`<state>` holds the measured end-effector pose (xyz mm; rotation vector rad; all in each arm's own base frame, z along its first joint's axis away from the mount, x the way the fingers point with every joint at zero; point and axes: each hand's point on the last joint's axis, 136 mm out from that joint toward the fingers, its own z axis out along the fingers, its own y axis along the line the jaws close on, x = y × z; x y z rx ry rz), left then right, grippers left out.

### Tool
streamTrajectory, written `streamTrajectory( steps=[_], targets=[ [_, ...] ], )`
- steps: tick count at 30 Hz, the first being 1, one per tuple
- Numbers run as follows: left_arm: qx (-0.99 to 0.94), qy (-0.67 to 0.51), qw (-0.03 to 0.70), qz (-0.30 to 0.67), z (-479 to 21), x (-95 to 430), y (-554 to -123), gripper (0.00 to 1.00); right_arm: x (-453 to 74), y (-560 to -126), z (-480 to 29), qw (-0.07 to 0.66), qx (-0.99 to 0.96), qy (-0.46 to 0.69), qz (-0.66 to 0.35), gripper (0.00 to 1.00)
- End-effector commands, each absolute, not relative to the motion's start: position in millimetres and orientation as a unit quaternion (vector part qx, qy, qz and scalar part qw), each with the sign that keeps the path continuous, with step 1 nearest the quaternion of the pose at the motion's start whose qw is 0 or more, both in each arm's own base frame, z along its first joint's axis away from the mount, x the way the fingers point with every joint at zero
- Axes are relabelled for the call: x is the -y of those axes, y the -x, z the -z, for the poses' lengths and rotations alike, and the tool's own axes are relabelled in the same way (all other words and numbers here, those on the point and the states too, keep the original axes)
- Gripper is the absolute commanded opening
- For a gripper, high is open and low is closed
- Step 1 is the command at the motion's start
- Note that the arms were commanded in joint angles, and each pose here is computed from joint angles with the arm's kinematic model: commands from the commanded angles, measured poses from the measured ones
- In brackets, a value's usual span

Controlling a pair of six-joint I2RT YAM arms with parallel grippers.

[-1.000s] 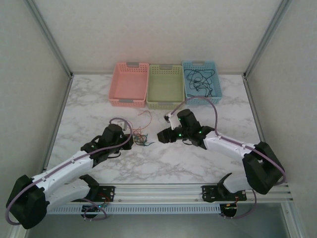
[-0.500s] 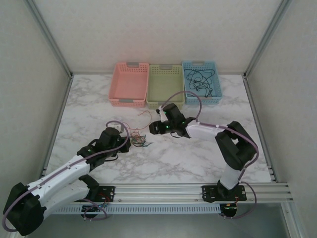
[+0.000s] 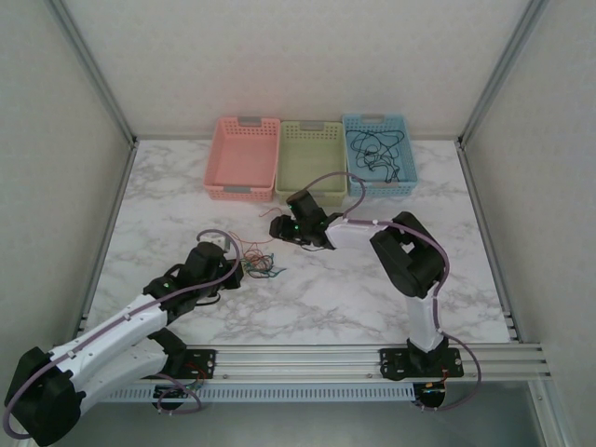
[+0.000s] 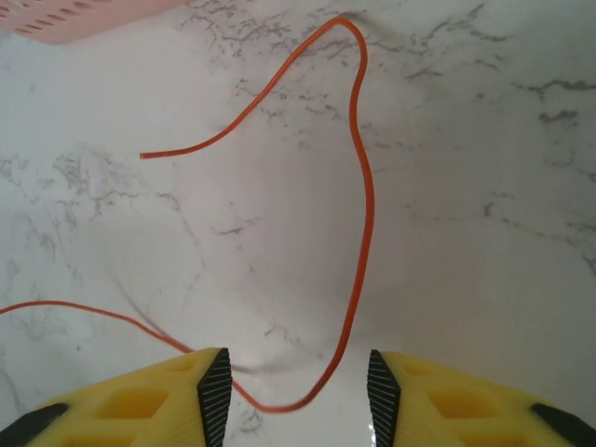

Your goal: Untangle the cables

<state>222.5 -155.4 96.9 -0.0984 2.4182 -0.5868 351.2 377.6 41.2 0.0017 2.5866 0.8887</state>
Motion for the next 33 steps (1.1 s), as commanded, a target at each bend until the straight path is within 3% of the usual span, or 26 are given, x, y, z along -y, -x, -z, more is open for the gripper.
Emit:
streamTrajectory(
  steps=[1,9,24,30,33],
  targets=[
    [-0.924,0.049,0.315,0.209,-90,147,-220,0.0,-388,-357,-38,0.2,-0.925,-0.02,-0.321,0.36],
    [-0.923,0.052,0.318,0.209,-93,145,-220,0.0,-379,-354,-51,0.215,-0.928,-0.021,-0.305,0.0],
    [-0.918,0.067,0.337,0.198,-92,133,-218,0.0,-342,-307,-131,0.285,-0.897,0.084,-0.328,0.0],
    [-0.914,0.081,0.349,0.188,-92,126,-219,0.0,-297,-299,-124,0.316,-0.913,0.117,-0.229,0.0],
    [-0.912,0.094,0.357,0.178,-92,119,-219,0.0,-257,-306,-115,0.328,-0.931,0.107,-0.116,0.0]
  ],
)
